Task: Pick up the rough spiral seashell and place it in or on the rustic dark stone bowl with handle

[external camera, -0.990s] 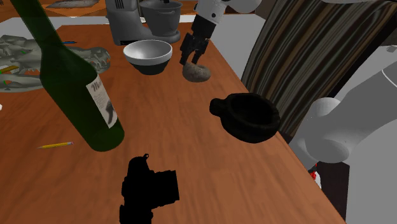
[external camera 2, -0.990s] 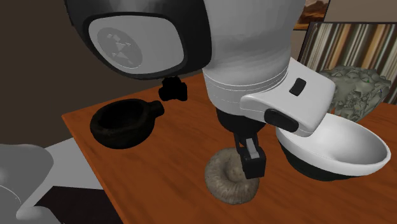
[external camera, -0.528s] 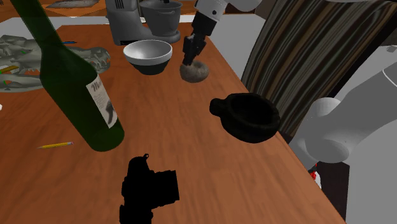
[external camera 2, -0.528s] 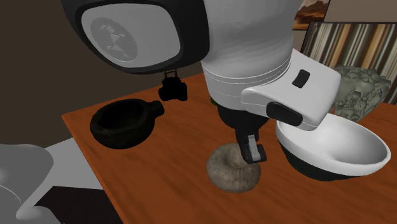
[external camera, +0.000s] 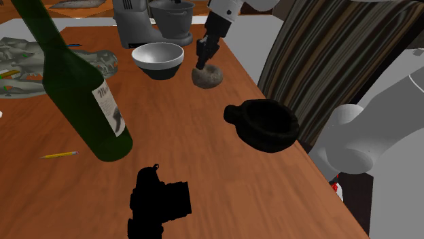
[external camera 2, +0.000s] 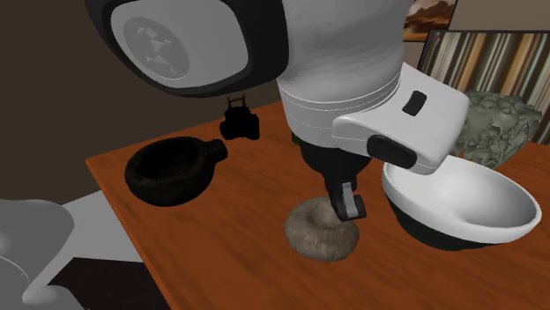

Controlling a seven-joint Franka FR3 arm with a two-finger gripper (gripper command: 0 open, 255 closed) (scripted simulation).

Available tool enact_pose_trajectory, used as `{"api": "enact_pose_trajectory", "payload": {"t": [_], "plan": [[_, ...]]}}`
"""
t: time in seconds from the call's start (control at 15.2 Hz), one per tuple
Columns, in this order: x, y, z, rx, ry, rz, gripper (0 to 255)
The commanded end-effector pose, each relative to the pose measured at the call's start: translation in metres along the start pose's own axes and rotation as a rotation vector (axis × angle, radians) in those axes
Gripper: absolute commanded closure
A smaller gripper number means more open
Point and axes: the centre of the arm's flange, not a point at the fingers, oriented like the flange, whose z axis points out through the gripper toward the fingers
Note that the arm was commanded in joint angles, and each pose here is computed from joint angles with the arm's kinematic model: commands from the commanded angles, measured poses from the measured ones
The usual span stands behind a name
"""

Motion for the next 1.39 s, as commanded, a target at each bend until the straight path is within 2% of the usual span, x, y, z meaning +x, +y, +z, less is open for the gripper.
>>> {"api": "enact_pose_trajectory", "payload": {"t": [0.0,0.13,0.2,0.26,0.33,0.4,0.46,0.53,0.66,0.73,1.32], "plan": [[0.001,0.0,0.001,-0.002,-0.02,0.005,255],[0.002,-0.001,-0.002,-0.001,-0.013,0.003,255],[0.002,-0.001,-0.002,-0.001,-0.013,0.003,0],[0.008,-0.054,0.008,-0.266,-0.049,-0.067,0],[0.01,-0.103,0.032,-0.531,-0.085,-0.138,0],[0.007,-0.064,0.015,-0.19,-0.064,-0.051,0],[0.007,-0.064,0.015,-0.19,-0.064,-0.051,0],[-0.016,-0.097,0.025,-0.42,-0.02,-0.11,0],[-0.065,-0.146,0.068,-0.88,0.072,-0.228,0],[-0.082,-0.156,0.086,-1.027,0.102,-0.266,0],[-0.073,-0.123,0.107,-1.027,0.102,-0.266,0]]}}
